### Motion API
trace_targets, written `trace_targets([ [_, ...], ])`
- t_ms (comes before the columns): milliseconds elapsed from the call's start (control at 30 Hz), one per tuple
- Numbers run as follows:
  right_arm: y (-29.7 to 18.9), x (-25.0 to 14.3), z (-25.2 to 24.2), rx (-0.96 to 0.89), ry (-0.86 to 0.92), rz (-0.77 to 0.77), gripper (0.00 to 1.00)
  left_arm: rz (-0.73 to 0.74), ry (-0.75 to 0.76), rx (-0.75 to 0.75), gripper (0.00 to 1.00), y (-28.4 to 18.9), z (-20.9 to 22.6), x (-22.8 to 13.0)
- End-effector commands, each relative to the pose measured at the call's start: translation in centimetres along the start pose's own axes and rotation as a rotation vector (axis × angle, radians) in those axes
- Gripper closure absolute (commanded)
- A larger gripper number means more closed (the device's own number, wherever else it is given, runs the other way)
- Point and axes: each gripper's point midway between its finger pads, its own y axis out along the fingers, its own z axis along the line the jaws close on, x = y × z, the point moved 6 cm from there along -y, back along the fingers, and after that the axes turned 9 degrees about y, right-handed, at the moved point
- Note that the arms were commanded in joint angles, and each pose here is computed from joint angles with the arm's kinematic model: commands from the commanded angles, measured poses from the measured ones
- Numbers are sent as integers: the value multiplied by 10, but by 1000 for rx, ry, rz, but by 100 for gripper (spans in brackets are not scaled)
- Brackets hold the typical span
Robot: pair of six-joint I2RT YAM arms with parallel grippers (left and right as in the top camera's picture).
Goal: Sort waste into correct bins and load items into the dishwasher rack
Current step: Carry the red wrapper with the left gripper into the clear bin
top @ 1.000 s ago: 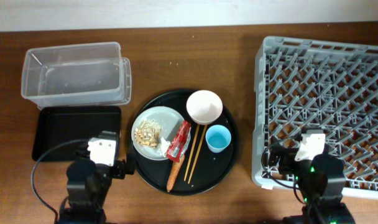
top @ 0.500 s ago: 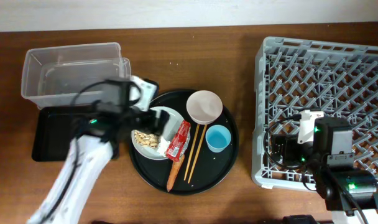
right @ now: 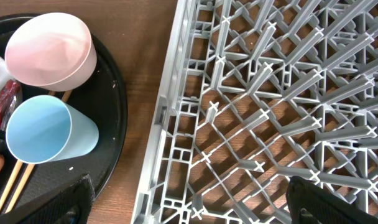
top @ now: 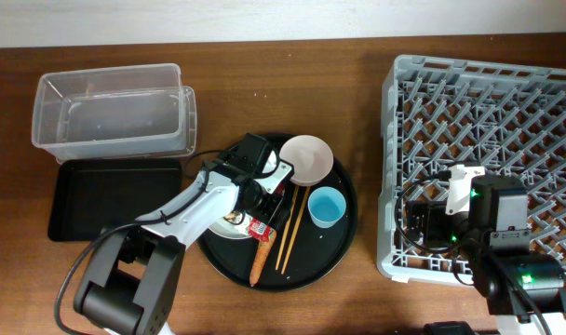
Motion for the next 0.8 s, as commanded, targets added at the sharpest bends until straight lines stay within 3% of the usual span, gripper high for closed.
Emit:
trace_targets([
  [0, -5, 5, 1, 7, 1, -21, 2, -2, 0, -5, 39, 2, 0, 2],
  [100, -5, 5, 1, 7, 1, -21, 2, -12, 3, -3, 60, 2, 0, 4],
  [233, -5, 5, 1, 7, 1, -20, 2, -26, 6, 2, 72, -1, 1, 9],
  [267, -5, 5, 1, 6, 1, -18, 1, -43, 10, 9, 78, -6, 2, 13],
  [367, -5, 4, 1, 6, 2, -16, 2, -72, 20, 155, 95, -36, 11, 22],
  [500, -5, 4, 0, 6, 2, -14, 1, -220, 1, 239, 98, -93, 20, 30],
  [567, -5, 4, 0, 6, 2, -14, 2, -314, -101, 399, 99, -145, 56, 18],
  [667, -5, 4, 0, 6, 2, -14, 2, -373, -264, 511, 99, -180, 109, -9],
  [733, -5, 4, 0, 6, 2, -14, 2, -489, -339, 587, 100, -201, 138, -8],
  [767, -5, 4, 0, 6, 2, -14, 2, -651, -334, 687, 100, -229, 160, 4],
])
